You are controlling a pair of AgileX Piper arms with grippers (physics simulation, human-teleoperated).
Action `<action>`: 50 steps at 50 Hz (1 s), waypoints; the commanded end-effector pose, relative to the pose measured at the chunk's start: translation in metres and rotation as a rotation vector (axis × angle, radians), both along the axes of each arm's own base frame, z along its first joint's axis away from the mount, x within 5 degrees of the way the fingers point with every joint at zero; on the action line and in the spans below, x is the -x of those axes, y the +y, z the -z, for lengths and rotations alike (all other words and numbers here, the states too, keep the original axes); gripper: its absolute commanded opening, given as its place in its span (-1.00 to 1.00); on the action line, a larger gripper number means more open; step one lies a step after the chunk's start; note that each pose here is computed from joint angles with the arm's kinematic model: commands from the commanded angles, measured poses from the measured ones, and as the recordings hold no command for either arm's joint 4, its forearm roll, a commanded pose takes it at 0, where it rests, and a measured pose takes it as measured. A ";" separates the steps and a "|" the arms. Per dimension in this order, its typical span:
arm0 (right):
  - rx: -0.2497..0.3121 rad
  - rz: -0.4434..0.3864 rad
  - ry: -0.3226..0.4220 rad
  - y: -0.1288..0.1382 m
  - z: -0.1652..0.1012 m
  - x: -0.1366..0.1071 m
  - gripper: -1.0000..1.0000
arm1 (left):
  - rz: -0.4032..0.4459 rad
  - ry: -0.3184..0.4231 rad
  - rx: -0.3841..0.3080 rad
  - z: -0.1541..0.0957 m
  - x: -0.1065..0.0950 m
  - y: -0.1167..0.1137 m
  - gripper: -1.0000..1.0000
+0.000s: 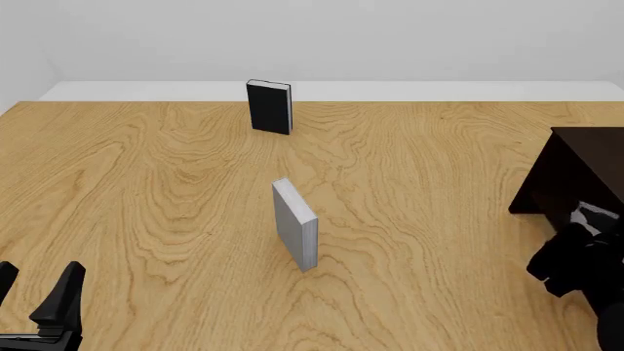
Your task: Pick up the book on the right and place it on the cabinet shelf.
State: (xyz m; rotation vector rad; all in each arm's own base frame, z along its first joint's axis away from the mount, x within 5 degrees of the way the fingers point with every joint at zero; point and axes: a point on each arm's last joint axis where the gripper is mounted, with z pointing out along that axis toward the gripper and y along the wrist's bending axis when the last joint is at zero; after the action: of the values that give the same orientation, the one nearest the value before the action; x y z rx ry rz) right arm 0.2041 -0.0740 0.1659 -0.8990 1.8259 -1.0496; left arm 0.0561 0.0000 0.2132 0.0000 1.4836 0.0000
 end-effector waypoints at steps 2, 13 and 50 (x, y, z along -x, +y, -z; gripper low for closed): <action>-0.015 0.143 -0.052 -0.020 -0.010 0.018 1.00 | 0.000 0.000 0.000 0.000 0.000 0.000 1.00; -0.031 0.170 -0.046 -0.019 -0.006 0.029 1.00 | 0.000 0.000 0.000 0.000 0.000 0.000 1.00; -0.034 0.271 -0.018 -0.027 -0.011 0.054 1.00 | 0.000 0.000 0.000 0.000 0.000 0.000 1.00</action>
State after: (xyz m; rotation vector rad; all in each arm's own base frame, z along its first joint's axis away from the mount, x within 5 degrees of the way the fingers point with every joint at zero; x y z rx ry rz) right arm 0.1647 -0.0765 0.1657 -0.8524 1.9256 -1.0578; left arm 0.0561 0.0000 0.2132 0.0000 1.4836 0.0000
